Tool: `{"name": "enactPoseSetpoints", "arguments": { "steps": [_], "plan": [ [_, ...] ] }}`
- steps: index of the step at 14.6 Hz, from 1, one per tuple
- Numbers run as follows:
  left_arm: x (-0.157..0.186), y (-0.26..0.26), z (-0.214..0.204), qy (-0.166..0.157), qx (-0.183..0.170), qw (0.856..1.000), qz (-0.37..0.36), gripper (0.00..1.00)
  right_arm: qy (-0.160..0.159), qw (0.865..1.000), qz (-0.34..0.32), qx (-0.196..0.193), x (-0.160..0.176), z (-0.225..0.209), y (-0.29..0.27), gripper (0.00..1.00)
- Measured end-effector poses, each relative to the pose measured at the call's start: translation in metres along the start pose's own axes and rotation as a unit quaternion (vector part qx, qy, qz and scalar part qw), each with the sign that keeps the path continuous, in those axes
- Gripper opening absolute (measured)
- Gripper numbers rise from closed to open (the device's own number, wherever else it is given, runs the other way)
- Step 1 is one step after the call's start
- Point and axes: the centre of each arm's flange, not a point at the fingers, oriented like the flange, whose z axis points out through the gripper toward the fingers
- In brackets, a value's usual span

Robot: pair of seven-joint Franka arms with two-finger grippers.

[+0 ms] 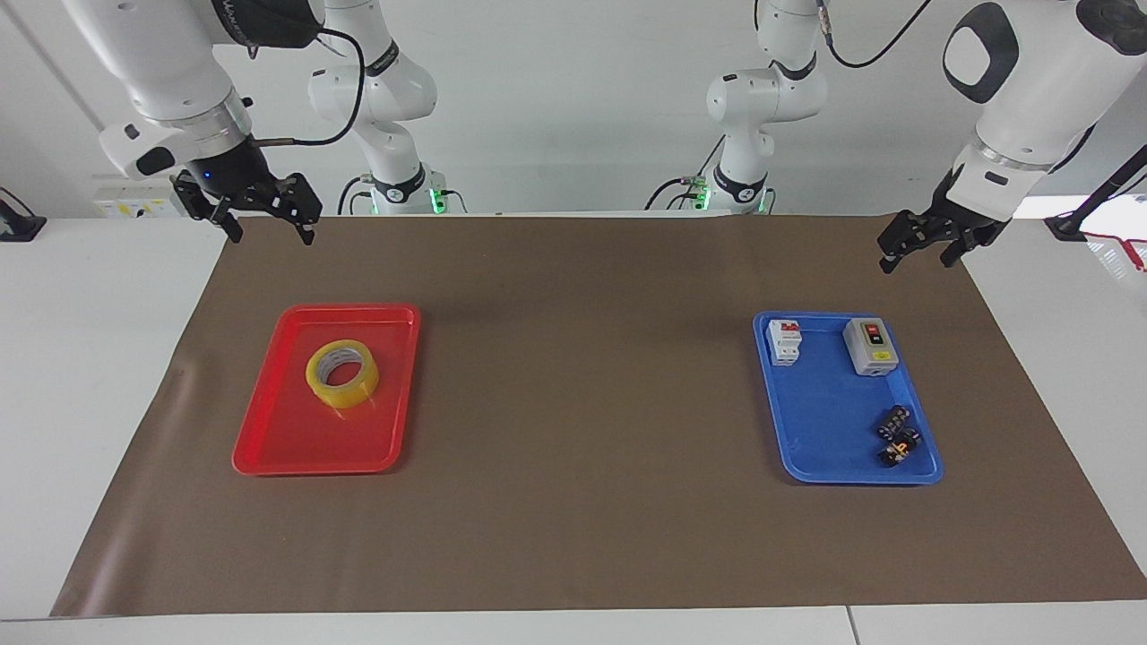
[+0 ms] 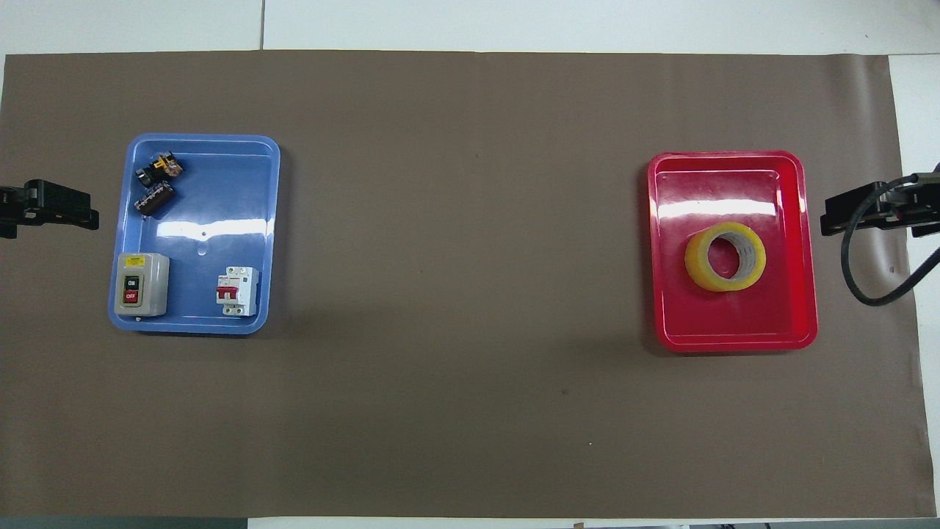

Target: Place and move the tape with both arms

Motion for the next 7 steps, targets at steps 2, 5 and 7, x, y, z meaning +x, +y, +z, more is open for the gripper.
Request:
{"name": "enactPoseSetpoints", "arguments": {
  "steps": [2, 5, 7],
  "plan": [
    [0.0, 0.0, 0.0, 0.0, 0.0, 1.0, 0.0, 1.0, 0.0, 1.0, 0.0, -0.002, 0.0, 0.0, 0.0005, 1.0],
    [0.0, 0.0, 0.0, 0.0, 0.0, 1.0, 0.0, 1.0, 0.0, 1.0, 0.0, -0.002, 0.0, 0.0, 0.0005, 1.0],
    [0.0, 0.0, 0.0, 0.0, 0.0, 1.0, 0.0, 1.0, 0.0, 1.0, 0.0, -0.002, 0.0, 0.0, 0.0005, 1.0]
  ]
}}
